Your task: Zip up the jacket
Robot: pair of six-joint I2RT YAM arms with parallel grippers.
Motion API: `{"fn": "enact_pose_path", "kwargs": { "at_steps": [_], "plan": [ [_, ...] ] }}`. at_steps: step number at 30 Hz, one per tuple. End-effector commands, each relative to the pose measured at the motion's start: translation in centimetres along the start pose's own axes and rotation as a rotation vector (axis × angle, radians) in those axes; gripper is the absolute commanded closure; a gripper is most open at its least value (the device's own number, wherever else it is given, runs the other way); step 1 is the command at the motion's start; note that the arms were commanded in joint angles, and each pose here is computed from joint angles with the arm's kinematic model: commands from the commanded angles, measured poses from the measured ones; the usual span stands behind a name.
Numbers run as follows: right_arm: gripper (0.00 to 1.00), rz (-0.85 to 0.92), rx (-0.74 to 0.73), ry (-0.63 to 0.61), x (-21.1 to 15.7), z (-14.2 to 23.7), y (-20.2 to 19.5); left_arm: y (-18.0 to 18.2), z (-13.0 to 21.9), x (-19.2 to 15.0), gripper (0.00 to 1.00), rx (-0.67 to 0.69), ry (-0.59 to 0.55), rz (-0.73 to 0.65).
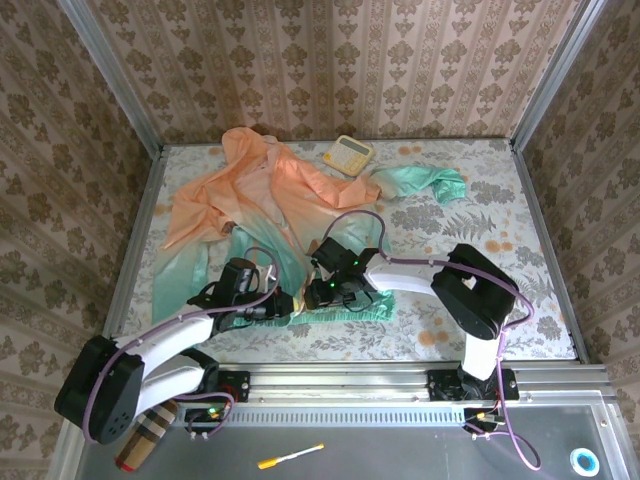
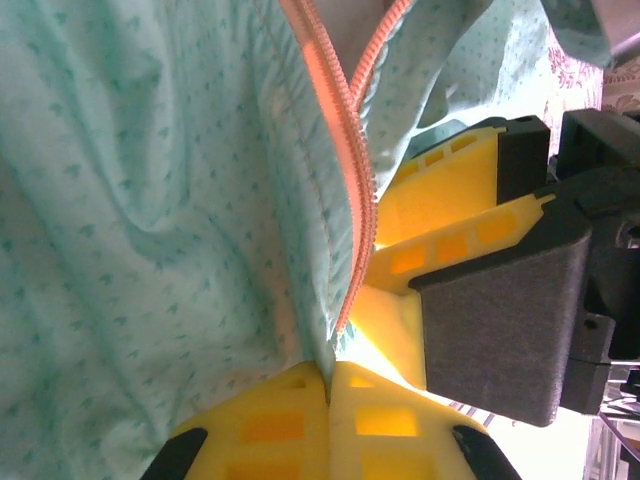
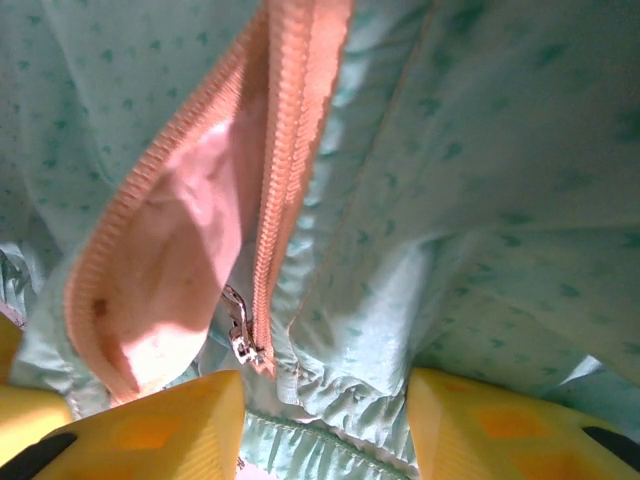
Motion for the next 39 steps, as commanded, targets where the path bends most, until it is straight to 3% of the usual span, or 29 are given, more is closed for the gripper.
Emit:
{"fn": "enact_pose_path", "kwargs": {
  "at_steps": [1,5,8,17,25,32,39],
  "plan": [
    [0.64,0.014,-0.035,-0.012,0.5,-1.3,-0.5,0.1,-0.3,-0.1,1.00,-0.004,0.002,-0.002],
    [0.85,0.026,-0.039,-0.036,0.8,-1.2,-0.5,0.1,-0.3,-0.1,1.00,-0.005,0.003,-0.006],
    [0.94,0.042,-0.042,-0.068,1.0,-0.4,-0.4,0.3,-0.4,-0.2,1.00,-0.001,0.004,-0.003],
    [0.99,0.077,-0.048,-0.105,0.9,2.6,0.2,0.5,-1.5,-0.1,1.00,-0.004,0.012,0.005],
    [0.91,0.087,-0.039,-0.057,0.0,2.2,0.9,0.2,-3.0,0.0,1.00,-0.005,0.028,0.000],
    [0.64,0.047,-0.092,-0.094,0.1,3.4,0.2,1.1,-3.2,-0.1,1.00,0.033,0.035,0.000],
    [0.54,-0.024,-0.203,-0.170,0.2,4.2,-1.9,1.7,-3.6,-0.2,1.00,0.043,0.045,0.010]
  ]
}}
Point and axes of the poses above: each hand's point on the last joint's axis, 136 mm out from that joint toward the fingers, its own z axis back along the fingers, its own y axis along the line the jaws close on, x = y × z, the point moved 2 cm from there along z, back along the fingers, and after that the axes turned 13 degrees about z, right-handed, at the moved point
